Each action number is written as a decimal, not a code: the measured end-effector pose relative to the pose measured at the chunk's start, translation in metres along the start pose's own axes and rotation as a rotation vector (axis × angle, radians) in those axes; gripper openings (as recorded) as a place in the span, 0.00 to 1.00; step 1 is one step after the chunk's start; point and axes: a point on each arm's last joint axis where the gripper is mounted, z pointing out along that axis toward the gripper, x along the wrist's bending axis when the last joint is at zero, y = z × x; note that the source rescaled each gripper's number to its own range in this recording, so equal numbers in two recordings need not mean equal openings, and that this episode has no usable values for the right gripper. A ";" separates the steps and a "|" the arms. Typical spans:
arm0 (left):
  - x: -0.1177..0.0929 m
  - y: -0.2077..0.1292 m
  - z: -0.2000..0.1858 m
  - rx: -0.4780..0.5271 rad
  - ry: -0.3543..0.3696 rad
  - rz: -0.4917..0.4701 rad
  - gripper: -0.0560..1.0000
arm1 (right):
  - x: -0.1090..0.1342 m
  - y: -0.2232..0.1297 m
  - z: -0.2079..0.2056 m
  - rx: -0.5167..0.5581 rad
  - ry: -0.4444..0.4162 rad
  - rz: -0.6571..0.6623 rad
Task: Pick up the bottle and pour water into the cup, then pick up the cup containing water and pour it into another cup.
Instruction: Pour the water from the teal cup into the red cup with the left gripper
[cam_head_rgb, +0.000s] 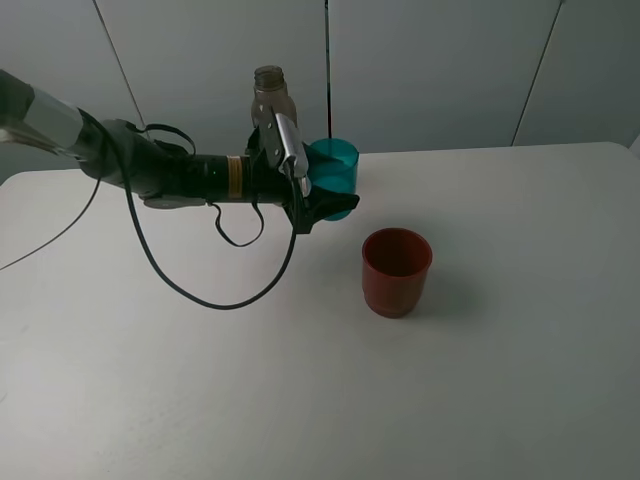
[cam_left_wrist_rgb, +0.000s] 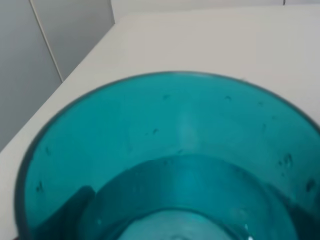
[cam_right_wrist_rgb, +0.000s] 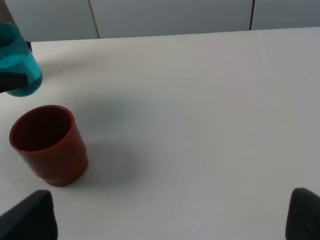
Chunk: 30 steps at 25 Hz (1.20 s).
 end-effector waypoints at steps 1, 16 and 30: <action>-0.001 0.001 0.002 0.005 -0.001 0.005 0.08 | 0.000 0.000 0.000 0.000 0.000 0.000; -0.002 0.040 0.008 0.078 0.037 0.133 0.08 | 0.000 0.000 0.000 0.000 0.000 0.000; -0.016 0.044 0.019 0.184 0.015 0.291 0.08 | 0.000 0.000 0.000 0.000 0.000 0.000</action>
